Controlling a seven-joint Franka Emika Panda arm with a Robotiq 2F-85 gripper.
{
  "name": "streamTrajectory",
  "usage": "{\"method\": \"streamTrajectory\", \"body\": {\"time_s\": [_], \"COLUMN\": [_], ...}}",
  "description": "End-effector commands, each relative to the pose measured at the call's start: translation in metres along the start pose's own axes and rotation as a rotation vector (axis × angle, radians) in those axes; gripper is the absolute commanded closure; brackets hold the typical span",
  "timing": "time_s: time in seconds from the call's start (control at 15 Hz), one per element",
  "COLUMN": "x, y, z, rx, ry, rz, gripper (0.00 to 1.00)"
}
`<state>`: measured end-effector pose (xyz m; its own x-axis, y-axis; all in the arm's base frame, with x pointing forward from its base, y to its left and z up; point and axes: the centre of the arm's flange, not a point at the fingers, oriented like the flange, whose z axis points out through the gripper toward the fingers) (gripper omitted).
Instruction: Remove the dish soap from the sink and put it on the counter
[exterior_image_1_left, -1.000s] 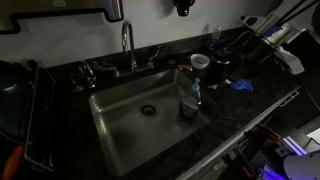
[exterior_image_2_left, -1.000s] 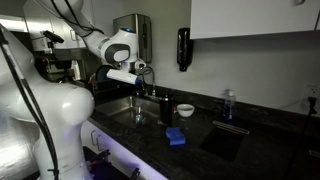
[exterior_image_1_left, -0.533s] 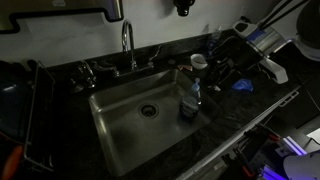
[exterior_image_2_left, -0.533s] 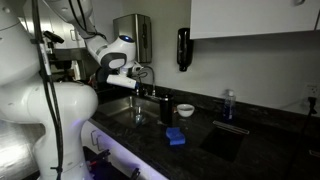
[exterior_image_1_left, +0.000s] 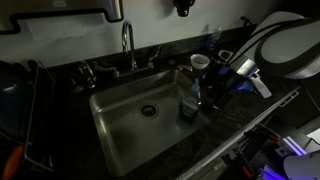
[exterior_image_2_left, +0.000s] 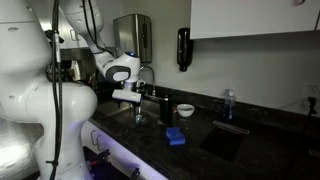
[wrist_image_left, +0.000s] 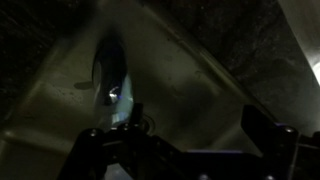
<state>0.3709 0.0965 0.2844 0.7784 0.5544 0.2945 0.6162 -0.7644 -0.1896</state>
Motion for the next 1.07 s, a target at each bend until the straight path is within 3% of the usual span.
{"method": "streamTrajectory", "body": {"time_s": [0.0,0.6,1.0], "x": [-0.010,0.012,0.004], "y": [0.025,0.011,0.017], "z": [0.025,0.043,0.041], "rx": [-0.085,-0.157,-0.341], "ry": [-0.041,0.091,0.093], "rz": [-0.020,-0.083,-0.070], "gripper": [0.00,0.00,0.00]}}
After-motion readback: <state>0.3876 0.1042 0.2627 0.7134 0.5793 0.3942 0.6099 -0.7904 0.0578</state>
